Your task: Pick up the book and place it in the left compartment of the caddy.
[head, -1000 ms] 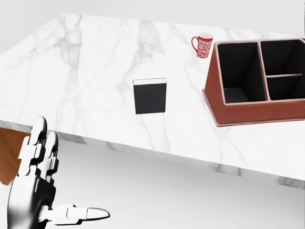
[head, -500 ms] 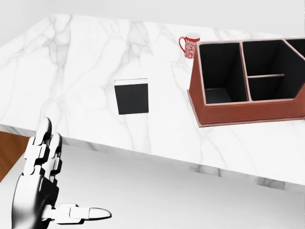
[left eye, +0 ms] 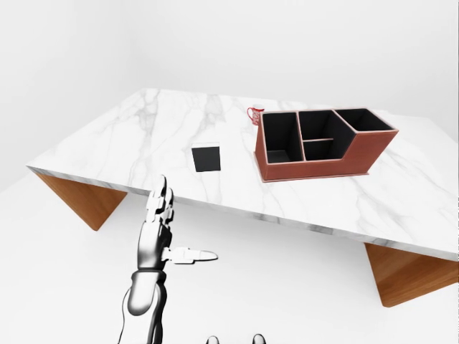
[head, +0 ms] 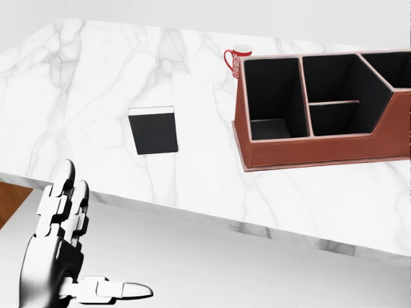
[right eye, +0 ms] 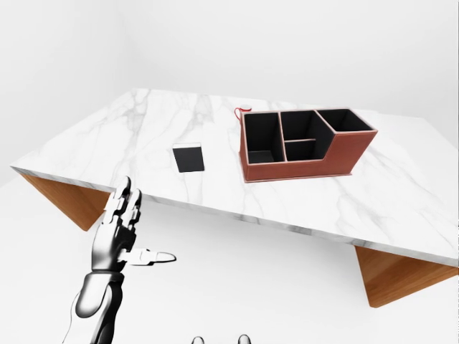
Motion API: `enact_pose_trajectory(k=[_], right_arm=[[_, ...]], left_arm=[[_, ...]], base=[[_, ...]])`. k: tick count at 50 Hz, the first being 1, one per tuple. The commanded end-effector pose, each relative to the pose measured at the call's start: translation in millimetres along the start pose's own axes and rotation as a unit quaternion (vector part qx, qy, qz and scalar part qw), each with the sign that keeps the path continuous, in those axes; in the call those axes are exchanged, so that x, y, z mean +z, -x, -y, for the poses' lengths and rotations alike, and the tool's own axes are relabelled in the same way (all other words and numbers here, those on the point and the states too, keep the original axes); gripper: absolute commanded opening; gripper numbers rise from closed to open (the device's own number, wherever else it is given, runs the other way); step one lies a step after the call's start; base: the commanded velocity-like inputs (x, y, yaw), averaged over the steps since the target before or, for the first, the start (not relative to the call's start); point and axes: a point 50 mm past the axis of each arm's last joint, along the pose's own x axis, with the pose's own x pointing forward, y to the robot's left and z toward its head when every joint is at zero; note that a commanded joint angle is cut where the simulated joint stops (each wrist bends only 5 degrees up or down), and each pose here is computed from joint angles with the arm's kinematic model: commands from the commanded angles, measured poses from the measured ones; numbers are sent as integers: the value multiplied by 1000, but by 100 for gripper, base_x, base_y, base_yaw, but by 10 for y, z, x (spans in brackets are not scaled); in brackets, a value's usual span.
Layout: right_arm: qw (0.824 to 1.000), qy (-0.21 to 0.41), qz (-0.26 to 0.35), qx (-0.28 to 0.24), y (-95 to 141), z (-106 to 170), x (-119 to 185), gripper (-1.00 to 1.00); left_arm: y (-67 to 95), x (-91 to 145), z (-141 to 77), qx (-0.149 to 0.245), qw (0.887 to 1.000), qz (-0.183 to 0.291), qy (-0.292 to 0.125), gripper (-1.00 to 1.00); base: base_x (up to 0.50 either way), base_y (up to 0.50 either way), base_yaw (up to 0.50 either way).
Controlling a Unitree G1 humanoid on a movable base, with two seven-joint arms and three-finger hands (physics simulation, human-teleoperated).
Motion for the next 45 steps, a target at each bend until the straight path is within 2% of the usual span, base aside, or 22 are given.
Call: enact_pose_trajectory(k=[1, 23, 45], right_arm=[[1000, 1, -1, 1, -4, -2, -3, 100], [1000, -3, -2, 1, -7, -3, -17, 100], [1000, -3, 4, 0, -15, -8, 12, 100]], left_arm=[[6, -8, 25, -8, 1000, -2, 1, 100], [-24, -90, 17, -8, 1000, -17, 1, 100], [0, -53, 24, -7, 1000, -12, -5, 100]], base=[[5, -19, 0], [5, -19, 0], [5, -19, 0]])
